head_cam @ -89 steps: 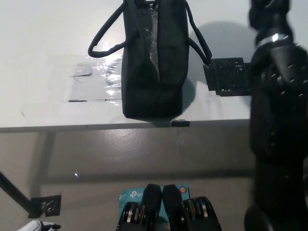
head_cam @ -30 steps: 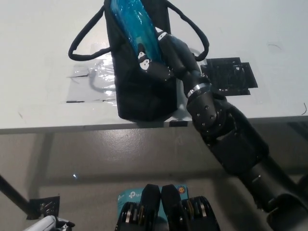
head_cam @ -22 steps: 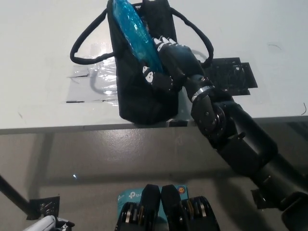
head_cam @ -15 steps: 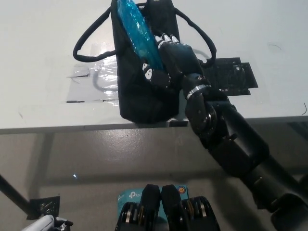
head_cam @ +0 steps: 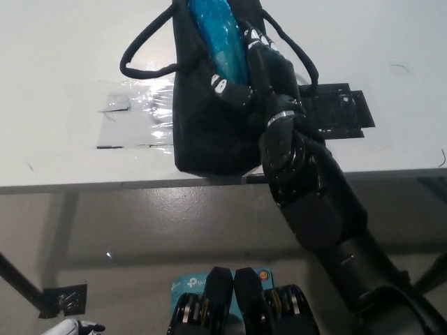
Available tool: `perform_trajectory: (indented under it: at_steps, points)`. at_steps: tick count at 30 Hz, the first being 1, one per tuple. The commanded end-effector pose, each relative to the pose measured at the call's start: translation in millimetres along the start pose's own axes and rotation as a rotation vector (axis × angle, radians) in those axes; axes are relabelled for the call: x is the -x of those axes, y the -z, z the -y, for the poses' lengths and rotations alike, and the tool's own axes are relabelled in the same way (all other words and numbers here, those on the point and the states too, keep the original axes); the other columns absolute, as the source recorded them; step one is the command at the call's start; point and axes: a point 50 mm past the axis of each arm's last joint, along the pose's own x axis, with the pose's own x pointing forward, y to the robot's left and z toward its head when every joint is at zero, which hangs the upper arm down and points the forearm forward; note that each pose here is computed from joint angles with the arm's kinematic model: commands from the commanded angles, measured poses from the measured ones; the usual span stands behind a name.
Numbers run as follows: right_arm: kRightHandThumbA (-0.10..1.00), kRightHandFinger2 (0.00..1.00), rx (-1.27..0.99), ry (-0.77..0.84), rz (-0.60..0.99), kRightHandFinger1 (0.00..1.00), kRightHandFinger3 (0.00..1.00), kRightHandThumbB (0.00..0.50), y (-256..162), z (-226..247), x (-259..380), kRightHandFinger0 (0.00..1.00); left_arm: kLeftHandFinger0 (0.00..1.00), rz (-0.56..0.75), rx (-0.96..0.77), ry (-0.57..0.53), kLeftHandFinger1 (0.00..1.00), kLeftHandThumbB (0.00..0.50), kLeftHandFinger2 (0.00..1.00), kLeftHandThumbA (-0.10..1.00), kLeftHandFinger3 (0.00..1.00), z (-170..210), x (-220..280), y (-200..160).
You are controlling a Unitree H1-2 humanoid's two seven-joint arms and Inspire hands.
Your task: The robot uses its right hand to pick up a stack of plates kept in the middle of the desk and put it inside a bag kept next to it
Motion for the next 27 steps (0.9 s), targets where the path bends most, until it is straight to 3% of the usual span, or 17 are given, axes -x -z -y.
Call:
perform_trajectory:
  at_steps: [1,6,10,12,17,18,21,25,27]
  points:
    - [0.79,1.0,0.037,0.101,0.098,1.0,1.0,0.499,-48.3,33.6,-13.1,1.0,0.78,-0.011,0.006,-0.022,0.75,0.0,0.86,0.3,0.91,0.1,3.1,0.0]
    - [0.79,1.0,0.053,0.155,0.174,1.0,1.0,0.5,-82.3,53.8,-17.5,1.0,0.74,-0.008,0.012,-0.023,0.73,0.0,0.83,0.28,0.9,-1.1,0.9,1.5]
    - [0.79,1.0,0.059,0.152,0.17,1.0,1.0,0.5,-80.7,53.0,-17.0,1.0,0.74,-0.01,0.015,-0.018,0.73,0.0,0.83,0.27,0.9,1.5,0.4,1.8]
    - [0.75,1.0,0.105,0.171,0.238,1.0,1.0,0.469,-107.8,82.0,-23.1,1.0,0.74,-0.017,0.009,-0.021,0.73,0.0,0.82,0.29,0.88,4.1,1.8,2.7]
    - [0.74,1.0,0.115,0.17,0.239,1.0,1.0,0.473,-109.9,85.0,-23.8,1.0,0.74,-0.021,0.009,-0.017,0.74,0.0,0.83,0.31,0.88,5.5,2.5,3.9]
    - [0.64,1.0,0.108,0.195,0.295,1.0,1.0,0.421,-121.4,127.6,-24.4,1.0,0.75,-0.026,0.009,-0.014,0.74,0.0,0.84,0.34,0.91,7.0,3.8,4.6]
    - [0.62,1.0,0.104,0.178,0.356,1.0,1.0,0.383,-119.8,156.3,-5.0,1.0,0.76,-0.023,0.026,-0.012,0.74,0.0,0.85,0.32,0.91,8.1,4.1,5.3]
    - [0.63,1.0,0.111,0.149,0.404,1.0,1.0,0.358,-112.6,168.6,18.4,1.0,0.75,-0.027,0.023,-0.02,0.73,0.0,0.84,0.29,0.89,5.2,4.5,6.9]
    - [0.56,1.0,0.038,0.129,0.452,1.0,1.0,0.327,-83.7,169.2,52.6,1.0,0.78,-0.035,0.018,-0.019,0.77,0.0,0.88,0.31,0.93,3.9,4.4,7.5]
